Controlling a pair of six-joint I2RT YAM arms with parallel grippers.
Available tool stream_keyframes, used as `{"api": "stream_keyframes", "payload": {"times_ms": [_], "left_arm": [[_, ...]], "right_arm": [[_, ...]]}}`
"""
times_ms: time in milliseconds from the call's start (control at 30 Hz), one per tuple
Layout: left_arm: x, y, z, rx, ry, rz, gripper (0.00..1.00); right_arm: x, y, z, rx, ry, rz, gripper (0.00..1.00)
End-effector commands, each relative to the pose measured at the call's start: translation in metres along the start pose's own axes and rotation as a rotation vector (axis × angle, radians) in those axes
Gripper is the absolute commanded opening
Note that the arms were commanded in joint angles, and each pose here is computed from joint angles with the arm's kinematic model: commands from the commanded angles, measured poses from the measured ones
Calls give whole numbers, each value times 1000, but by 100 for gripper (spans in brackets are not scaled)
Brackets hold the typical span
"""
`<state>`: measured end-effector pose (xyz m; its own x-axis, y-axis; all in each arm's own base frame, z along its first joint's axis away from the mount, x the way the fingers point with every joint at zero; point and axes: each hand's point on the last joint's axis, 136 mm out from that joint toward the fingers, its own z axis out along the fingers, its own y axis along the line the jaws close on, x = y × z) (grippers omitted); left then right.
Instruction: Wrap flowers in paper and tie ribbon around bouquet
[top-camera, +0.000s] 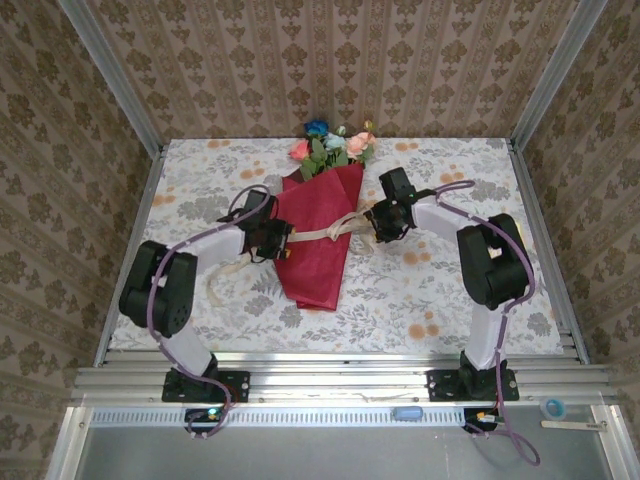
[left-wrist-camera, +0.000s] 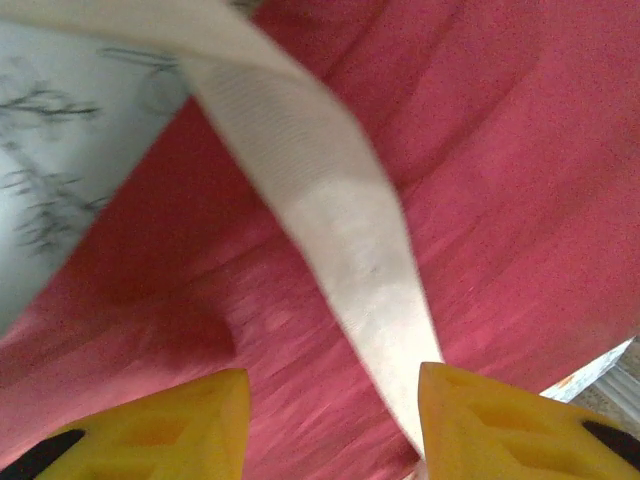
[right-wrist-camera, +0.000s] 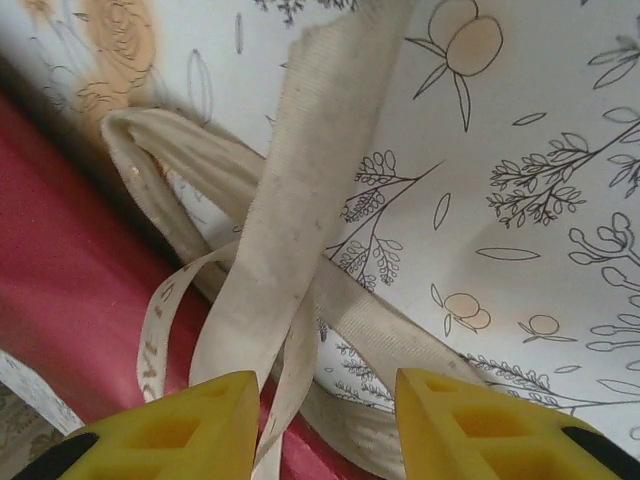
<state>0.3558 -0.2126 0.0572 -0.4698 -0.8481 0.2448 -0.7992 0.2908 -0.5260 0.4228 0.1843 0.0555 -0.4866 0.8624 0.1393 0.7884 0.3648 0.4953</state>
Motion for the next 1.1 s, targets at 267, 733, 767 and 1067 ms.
{"api": "stream_keyframes", "payload": {"times_ms": [267,733,767,1067], "left_arm": [[3,-17,28,8,53,-72,46],[1,-7,39,-8,79,-96,11],[2,-7,38,-8,80,-93,9],[0,-9,29,6,69,-76,0]], "right_arm": [[42,40,0,-103,75,-46,39],[64,59,12,-112,104,-103,37],[67,61,12,-114,107,-107,37],[72,62,19,-96,96,-127,34]]}}
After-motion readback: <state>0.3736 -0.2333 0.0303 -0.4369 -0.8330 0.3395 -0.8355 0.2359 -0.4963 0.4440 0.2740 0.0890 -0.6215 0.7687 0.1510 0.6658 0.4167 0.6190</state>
